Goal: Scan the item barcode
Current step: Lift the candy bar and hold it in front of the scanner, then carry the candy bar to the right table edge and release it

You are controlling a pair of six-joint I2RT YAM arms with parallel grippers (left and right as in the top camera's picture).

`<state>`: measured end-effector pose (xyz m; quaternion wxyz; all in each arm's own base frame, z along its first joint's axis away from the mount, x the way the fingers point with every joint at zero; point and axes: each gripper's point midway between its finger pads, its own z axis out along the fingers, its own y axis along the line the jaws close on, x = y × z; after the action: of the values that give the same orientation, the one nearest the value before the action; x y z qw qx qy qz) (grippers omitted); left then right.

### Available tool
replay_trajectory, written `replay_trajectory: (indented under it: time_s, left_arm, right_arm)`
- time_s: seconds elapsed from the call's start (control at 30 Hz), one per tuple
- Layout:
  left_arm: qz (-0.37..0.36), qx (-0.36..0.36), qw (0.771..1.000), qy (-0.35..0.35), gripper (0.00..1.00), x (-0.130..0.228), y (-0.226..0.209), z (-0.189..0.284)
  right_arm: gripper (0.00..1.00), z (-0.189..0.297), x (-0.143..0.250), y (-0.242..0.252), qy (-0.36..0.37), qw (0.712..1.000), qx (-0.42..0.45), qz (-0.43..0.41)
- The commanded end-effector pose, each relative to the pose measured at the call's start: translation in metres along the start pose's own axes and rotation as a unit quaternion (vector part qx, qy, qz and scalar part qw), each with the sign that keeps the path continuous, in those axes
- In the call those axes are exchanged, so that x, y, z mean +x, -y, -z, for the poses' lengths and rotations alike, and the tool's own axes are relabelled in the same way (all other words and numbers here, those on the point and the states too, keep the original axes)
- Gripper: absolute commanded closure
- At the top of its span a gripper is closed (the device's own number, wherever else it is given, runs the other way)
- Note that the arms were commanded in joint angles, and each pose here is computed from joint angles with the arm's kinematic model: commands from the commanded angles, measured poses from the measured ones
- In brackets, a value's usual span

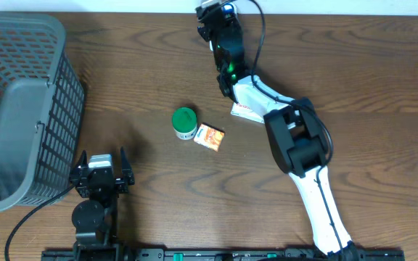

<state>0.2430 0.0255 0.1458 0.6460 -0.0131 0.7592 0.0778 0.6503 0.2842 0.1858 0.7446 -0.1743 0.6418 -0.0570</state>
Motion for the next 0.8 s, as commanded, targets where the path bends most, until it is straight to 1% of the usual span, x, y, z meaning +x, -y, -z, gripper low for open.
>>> replay_trajectory:
  time_s: [0.0,0.1,0.17,0.27,0.4,0.5,0.53,0.57,0.63,0.7,0.77]
  left_arm:
    - [0.002,-0.001,1.000,-0.025,0.15,0.017,0.001,-0.001]
    - [0.002,-0.001,1.000,-0.025,0.16,0.017,0.001,-0.001]
    - [0.002,-0.001,1.000,-0.025,0.16,0.017,0.001,-0.001]
    - [0.002,-0.001,1.000,-0.025,0.16,0.017,0.001,-0.001]
    - [0.002,-0.001,1.000,-0.025,0.16,0.017,0.001,-0.001]
    - [0.002,-0.001,1.000,-0.025,0.15,0.017,0.001,-0.001]
    - [0.002,-0.001,1.000,-0.025,0.16,0.017,0.001,-0.001]
    - [0.002,-0.001,1.000,-0.025,0.16,0.017,0.001,-0.001]
    - [0.002,-0.001,1.000,-0.025,0.16,0.017,0.001,-0.001]
    - [0.002,-0.001,1.000,-0.025,0.16,0.017,0.001,-0.001]
    - [0.002,-0.001,1.000,-0.025,0.15,0.017,0.001,-0.001]
  right_arm:
    - [0.99,-0.006,0.028,-0.006,-0.028,0.999,0.004,0.030]
    - [0.99,-0.002,0.044,-0.011,-0.069,0.997,0.011,0.043]
    - [0.99,0.000,0.045,-0.014,-0.076,0.995,0.013,0.058]
    - [0.99,0.002,0.026,-0.011,-0.067,0.994,0.032,0.085]
    - [0.99,0.007,-0.032,0.000,-0.037,0.992,0.058,0.109]
    - [0.99,0.020,-0.112,0.028,-0.004,0.987,0.097,0.129]
    - [0.99,0.022,-0.121,0.034,-0.005,0.986,0.105,0.133]
    - [0.99,0.030,-0.142,0.055,-0.020,0.981,0.131,0.144]
    - [0.99,0.043,-0.152,0.086,-0.068,0.971,0.168,0.153]
    - [0.99,0.061,-0.141,0.125,-0.161,0.949,0.199,0.186]
    - [0.99,0.090,-0.112,0.176,-0.270,0.907,0.240,0.215]
